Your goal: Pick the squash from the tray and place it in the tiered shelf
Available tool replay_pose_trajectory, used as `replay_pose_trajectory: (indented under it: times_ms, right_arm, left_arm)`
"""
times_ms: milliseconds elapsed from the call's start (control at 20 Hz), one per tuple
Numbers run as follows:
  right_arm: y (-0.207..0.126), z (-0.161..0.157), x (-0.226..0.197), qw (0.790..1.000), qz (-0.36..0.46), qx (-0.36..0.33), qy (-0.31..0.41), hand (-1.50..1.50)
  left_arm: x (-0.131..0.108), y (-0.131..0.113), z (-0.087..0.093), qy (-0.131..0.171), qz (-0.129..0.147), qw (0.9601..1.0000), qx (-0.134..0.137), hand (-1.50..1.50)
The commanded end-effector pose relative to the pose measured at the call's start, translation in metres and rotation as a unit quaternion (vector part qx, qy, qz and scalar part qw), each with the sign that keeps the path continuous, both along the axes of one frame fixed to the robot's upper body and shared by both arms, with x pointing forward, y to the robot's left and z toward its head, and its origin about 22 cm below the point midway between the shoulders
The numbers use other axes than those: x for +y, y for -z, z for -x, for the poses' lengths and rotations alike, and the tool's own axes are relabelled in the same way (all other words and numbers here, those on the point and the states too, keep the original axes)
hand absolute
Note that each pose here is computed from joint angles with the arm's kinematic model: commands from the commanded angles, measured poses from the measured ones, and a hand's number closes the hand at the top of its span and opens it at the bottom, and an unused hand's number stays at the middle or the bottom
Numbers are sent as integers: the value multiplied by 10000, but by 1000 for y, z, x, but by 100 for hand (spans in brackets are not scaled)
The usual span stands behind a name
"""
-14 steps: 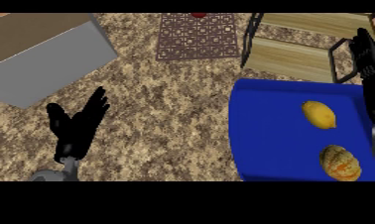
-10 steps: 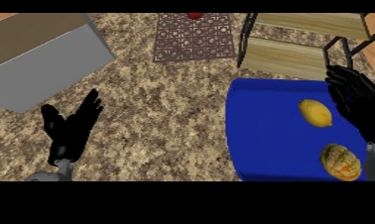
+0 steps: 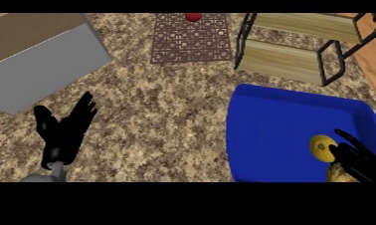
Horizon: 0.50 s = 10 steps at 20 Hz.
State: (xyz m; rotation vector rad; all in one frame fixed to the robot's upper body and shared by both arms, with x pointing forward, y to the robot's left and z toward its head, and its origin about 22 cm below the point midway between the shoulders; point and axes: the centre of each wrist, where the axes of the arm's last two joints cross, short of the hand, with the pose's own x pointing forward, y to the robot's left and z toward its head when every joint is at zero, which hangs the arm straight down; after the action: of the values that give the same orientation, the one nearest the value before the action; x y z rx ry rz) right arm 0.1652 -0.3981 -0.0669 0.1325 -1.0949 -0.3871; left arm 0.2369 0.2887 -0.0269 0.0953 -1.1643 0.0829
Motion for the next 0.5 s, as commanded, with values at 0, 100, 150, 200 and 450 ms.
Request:
replay_pose_trajectory:
  times_ms: [0,100,150,200,450]
  right_arm:
    - [47,57,-5,9897,-1277,640,-66,-150]
    - [42,65,-24,9868,-1579,239,-282,-150]
    - [44,67,-28,9840,-1732,181,-370,-150]
    - [38,71,-41,9824,-1778,100,-564,-150]
    - [17,72,-86,9708,-1986,-130,-1339,-150]
  left_arm:
    - [4,6,5,5,43,9998,177,0]
    - [4,2,2,35,30,9999,117,0]
    - [0,3,3,97,6,9998,164,0]
    - [2,0,-1,85,-8,9998,194,0]
    - [-1,-3,-9,193,-13,9997,150,0]
